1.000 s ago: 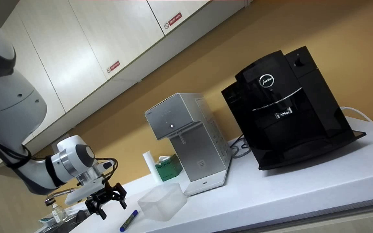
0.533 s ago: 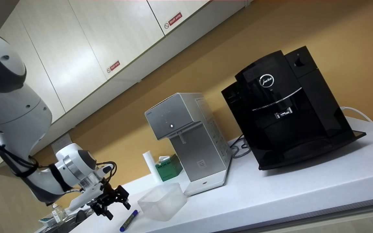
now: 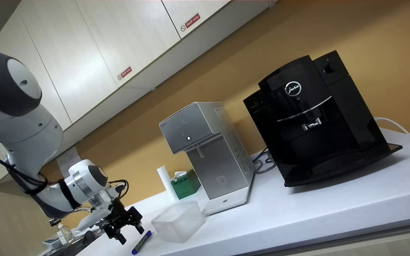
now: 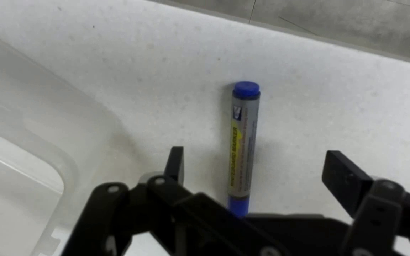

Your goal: Put the marker in the bowl

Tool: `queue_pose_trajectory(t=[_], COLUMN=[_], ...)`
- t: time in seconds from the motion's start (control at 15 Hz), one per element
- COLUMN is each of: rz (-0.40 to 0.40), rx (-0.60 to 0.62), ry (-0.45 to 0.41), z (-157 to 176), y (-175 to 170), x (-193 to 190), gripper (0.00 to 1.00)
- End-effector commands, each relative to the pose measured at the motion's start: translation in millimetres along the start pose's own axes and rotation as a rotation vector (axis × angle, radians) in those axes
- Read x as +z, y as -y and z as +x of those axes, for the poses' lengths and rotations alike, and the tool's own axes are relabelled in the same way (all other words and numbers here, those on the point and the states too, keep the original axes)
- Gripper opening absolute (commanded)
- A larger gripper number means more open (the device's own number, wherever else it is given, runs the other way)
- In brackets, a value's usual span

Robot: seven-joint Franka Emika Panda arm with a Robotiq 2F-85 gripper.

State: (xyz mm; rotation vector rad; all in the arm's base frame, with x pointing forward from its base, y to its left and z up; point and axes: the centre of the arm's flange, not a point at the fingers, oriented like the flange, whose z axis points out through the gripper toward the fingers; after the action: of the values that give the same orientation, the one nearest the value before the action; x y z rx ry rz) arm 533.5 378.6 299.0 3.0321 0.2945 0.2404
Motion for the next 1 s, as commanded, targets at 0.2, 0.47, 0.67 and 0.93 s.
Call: queue_pose_trajectory(t=[0.2,0.47,0.67,0.93], rz=[0.065,0.084,0.089,0.086], rx=[0.043,0.048,0.049,0.053], ry=[0.077,0.093,0.095,0.095], z=[25.5,31.6,34.4,36.1], y=[0.8,-3.0,-5.6,-8.5], x=[8.1,15.4,20.0,25.2], gripper=[1.00,1.00,1.00,0.92])
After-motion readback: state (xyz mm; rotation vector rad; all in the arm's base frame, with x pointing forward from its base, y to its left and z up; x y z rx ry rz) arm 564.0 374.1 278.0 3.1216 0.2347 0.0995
